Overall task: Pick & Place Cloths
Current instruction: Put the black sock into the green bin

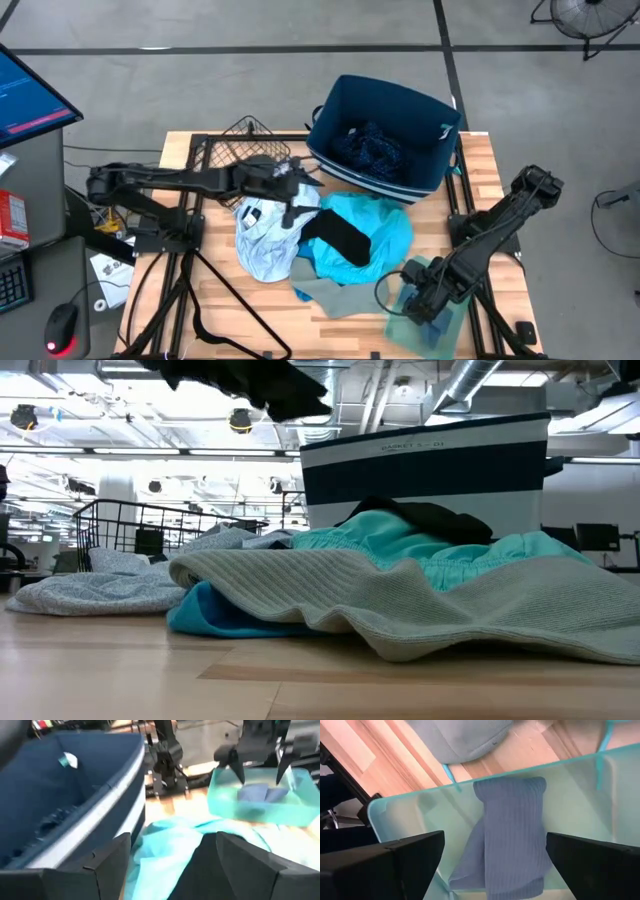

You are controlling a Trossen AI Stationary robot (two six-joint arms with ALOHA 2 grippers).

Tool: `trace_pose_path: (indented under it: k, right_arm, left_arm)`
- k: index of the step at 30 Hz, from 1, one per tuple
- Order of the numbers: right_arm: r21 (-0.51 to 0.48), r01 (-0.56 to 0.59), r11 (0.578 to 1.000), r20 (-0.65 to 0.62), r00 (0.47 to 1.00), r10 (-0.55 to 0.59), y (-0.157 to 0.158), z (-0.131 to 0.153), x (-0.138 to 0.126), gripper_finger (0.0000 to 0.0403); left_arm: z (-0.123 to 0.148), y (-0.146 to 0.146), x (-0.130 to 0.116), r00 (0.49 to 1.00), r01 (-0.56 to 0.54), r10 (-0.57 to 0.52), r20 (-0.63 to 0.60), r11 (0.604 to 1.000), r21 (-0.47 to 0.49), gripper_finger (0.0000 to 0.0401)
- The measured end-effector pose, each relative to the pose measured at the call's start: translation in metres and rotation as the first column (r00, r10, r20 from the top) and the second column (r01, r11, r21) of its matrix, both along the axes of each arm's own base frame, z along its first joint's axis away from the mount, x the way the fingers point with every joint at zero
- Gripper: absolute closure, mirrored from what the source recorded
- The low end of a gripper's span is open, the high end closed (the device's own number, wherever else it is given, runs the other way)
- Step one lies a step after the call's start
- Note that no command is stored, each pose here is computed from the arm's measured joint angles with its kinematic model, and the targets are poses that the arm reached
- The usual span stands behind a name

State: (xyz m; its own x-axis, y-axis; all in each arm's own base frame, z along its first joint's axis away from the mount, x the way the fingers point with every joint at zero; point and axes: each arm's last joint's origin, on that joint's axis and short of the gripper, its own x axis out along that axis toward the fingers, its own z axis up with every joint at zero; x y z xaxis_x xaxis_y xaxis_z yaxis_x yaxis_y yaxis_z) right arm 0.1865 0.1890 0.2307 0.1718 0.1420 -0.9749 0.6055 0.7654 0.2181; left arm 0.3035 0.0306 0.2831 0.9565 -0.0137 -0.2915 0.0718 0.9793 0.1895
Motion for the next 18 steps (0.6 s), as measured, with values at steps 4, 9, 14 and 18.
trace_pose_path:
  k: [4,9,14,18]
  right_arm:
    - [0.002,0.007,1.000,0.003,1.000,-0.007,-0.001,0.001,0.002,0.0065]
    - [0.001,0.004,1.000,0.005,1.000,-0.004,-0.001,0.001,0.002,0.0065]
    - [0.003,0.004,1.000,0.007,1.000,-0.004,-0.001,0.001,0.002,0.0066]
    - [0.005,0.007,1.000,0.009,1.000,-0.007,0.000,0.001,0.002,0.0066]
  left_arm:
    - [-0.017,0.000,0.017,0.996,0.088,-0.088,0.010,0.996,-0.033,0.0121]
    - [-0.034,-0.001,0.034,0.983,0.180,-0.179,0.042,0.984,-0.019,0.0121]
    - [-0.055,-0.001,0.047,0.977,0.212,-0.211,0.033,0.977,-0.001,0.0121]
    - [-0.073,-0.008,0.057,0.967,0.255,-0.254,0.032,0.967,-0.007,0.0121]
